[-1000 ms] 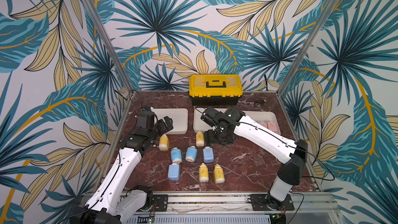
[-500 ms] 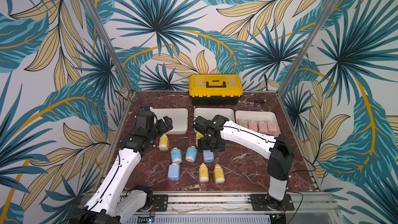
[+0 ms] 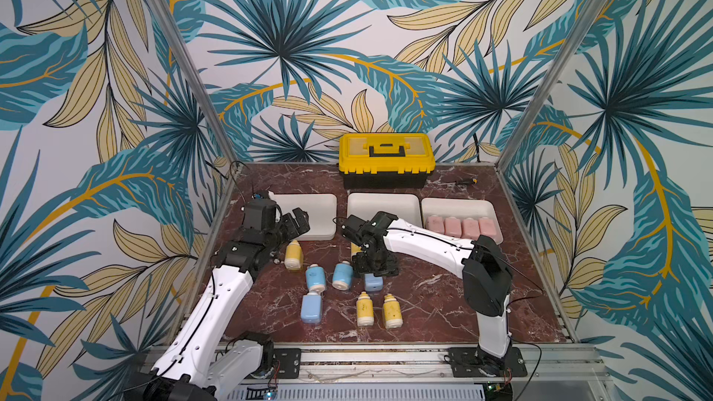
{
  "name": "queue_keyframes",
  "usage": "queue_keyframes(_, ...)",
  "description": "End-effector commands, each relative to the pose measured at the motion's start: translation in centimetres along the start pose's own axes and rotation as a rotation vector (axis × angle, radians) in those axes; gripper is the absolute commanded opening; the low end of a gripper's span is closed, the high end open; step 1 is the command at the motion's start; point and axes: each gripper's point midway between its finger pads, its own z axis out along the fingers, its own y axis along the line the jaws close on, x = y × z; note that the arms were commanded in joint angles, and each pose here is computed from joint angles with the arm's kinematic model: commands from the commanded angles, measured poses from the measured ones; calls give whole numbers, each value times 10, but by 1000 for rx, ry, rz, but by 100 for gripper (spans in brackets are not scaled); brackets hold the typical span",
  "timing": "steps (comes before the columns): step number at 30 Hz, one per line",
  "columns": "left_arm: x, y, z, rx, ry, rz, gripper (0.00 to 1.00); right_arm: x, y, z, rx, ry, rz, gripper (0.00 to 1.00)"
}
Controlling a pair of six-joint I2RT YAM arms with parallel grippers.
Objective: Place the pencil sharpeners by color into the storage box
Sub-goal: Pick up the pencil sharpener from the center of the board.
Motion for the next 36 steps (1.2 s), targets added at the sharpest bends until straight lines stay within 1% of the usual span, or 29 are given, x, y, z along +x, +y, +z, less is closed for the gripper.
queue_keyframes(1, 0, 4, 2, -14, -2, 2, 99, 0, -1, 17, 7, 32, 4, 84)
queue_keyframes(7, -2, 4, 1, -16, -10, 3, 99, -2, 2, 31, -16, 57, 12, 82)
queue_keyframes(10, -2, 4, 1, -17, -9, 3, 99, -3, 2, 36, -18, 66, 13, 78)
queue_keyframes(16, -2, 5, 1, -18, -8, 6, 99, 0, 2, 47, -29, 82, 26, 66)
queue_keyframes(22, -4, 3, -1, -12, -17, 13, 99, 3, 0, 52, -28, 92, 33, 60)
queue_keyframes(31, -5, 2, -3, -6, -23, 16, 99, 3, -8, 45, -7, 78, 34, 47)
queue_keyframes(36, -5, 1, -3, -6, -20, 16, 99, 3, -17, 34, -2, 56, 38, 43)
